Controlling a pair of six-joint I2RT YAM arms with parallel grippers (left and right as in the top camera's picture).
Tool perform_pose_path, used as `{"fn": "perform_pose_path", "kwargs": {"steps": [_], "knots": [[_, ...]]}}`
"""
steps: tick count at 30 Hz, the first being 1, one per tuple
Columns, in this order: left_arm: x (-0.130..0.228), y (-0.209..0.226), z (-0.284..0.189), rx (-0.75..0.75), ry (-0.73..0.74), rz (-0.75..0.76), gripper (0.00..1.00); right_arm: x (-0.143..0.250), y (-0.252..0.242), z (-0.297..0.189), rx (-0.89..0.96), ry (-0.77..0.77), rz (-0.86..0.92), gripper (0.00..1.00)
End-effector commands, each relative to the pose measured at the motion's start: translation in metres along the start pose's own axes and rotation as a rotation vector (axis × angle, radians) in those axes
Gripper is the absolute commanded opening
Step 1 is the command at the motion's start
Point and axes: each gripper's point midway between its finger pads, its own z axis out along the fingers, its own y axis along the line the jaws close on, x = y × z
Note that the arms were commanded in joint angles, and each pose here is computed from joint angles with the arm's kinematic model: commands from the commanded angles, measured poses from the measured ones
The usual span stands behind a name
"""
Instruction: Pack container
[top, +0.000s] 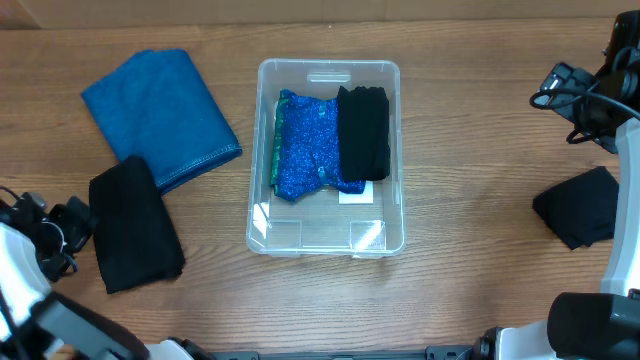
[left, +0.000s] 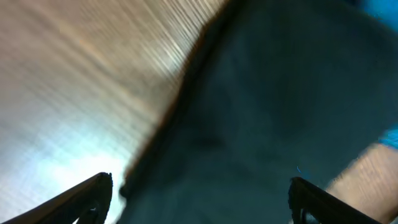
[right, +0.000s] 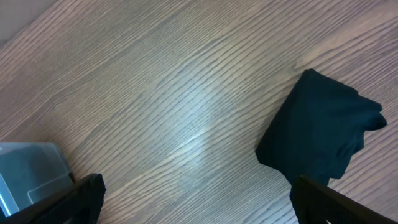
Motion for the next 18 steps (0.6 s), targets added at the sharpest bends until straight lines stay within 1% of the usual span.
{"fn": "perform_pose_path", "kwargs": {"steps": [1,3,9,12,14,15,16,17,18], "knots": [[0.006,-0.015,0.026,0.143,0.072,0.195,0.91,-0.004,0.0,-0.004,-0.005,-0.016,0.006,1.0],[0.01,-0.013,0.038,0.153,0.107,0.221,0.88,-0.004,0.0,-0.004,-0.005,-0.016,0.003,1.0],[0.021,-0.005,0.07,0.166,0.201,0.188,0.88,-0.004,0.0,-0.004,-0.005,-0.016,0.003,1.0],[0.024,-0.003,0.076,0.166,0.224,0.181,0.88,-0.003,0.0,-0.004,-0.005,-0.015,0.003,1.0],[0.022,-0.003,0.077,0.165,0.214,0.184,0.88,-0.002,0.0,-0.004,-0.003,-0.011,0.002,1.0],[0.021,-0.003,0.077,0.167,0.211,0.185,0.86,-0.002,0.0,-0.004,-0.002,-0.009,0.002,1.0],[0.022,-0.004,0.077,0.168,0.211,0.187,0.8,-0.001,0.0,-0.004,-0.002,-0.007,0.002,1.0],[0.022,-0.006,0.077,0.177,0.211,0.185,0.68,-0.001,-0.001,-0.004,-0.001,-0.006,0.002,1.0],[0.022,-0.009,0.076,0.194,0.213,0.181,0.48,-0.001,-0.001,-0.004,-0.001,-0.006,0.002,1.0]]}}
